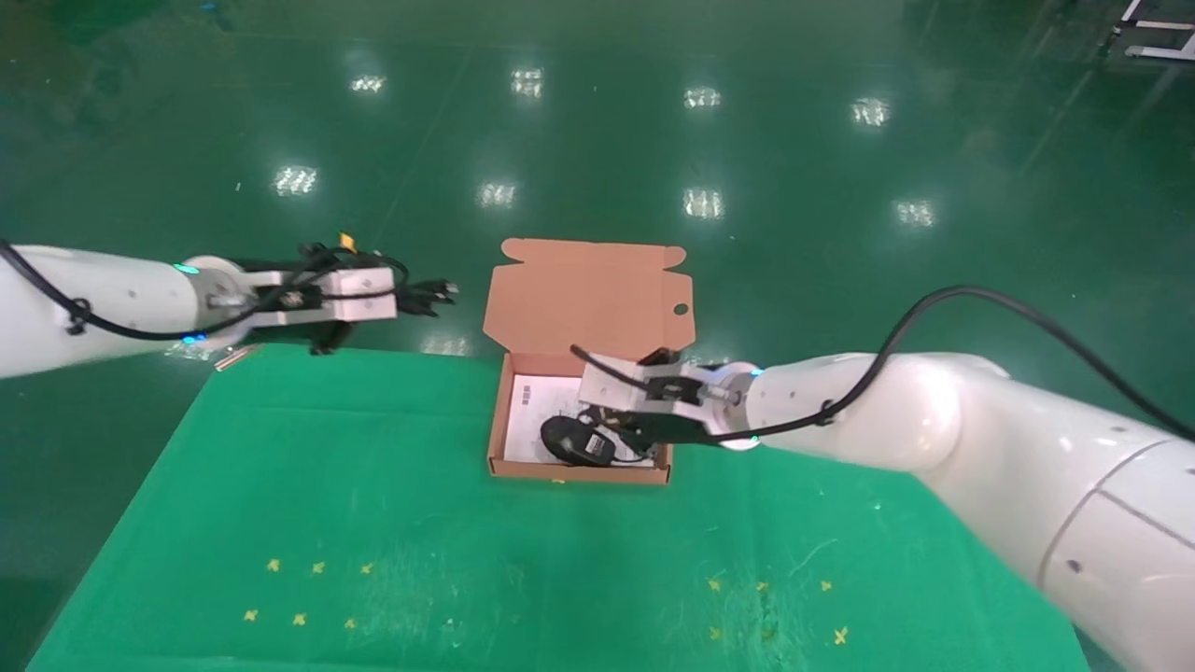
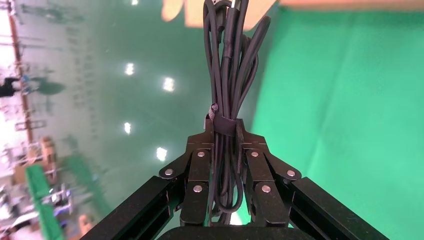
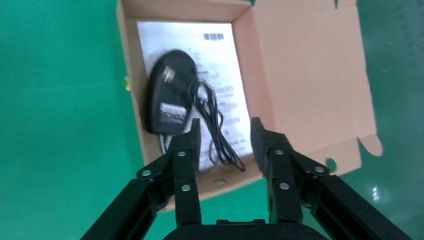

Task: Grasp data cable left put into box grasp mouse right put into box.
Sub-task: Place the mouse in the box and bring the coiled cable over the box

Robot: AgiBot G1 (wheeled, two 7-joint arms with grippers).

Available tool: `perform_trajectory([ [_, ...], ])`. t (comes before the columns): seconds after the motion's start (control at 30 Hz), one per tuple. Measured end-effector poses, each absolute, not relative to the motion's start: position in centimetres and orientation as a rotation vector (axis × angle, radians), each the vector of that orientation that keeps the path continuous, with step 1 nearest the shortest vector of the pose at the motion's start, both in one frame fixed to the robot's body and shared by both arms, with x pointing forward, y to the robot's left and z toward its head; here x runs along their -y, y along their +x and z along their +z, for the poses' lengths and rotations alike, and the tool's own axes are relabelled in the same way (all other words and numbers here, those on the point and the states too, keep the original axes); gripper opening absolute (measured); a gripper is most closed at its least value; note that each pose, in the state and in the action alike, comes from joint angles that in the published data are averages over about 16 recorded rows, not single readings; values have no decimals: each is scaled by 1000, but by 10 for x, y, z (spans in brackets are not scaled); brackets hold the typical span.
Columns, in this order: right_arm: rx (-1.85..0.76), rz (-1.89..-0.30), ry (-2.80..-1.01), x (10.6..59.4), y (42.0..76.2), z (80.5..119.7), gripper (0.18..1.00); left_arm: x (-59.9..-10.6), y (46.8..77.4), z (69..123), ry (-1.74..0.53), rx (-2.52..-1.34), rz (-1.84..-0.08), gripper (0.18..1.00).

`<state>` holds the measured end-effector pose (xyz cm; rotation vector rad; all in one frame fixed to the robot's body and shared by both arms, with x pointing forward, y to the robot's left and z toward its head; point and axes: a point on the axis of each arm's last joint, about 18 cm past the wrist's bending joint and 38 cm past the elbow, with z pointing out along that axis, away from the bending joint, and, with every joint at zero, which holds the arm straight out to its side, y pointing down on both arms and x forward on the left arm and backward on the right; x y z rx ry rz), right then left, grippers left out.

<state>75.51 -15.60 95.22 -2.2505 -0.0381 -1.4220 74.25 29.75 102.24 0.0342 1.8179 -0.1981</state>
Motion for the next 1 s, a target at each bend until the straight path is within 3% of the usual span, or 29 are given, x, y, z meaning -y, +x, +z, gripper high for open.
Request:
perform_trajectory([
  [0.6,-24,-1536,-2235,243,720,989,762,-204,766,959,212,-1835,-308,255],
  [1.0,-70,-1586,-2246,281,685,999,948,-157,772,935,308,-1818,-344,255],
])
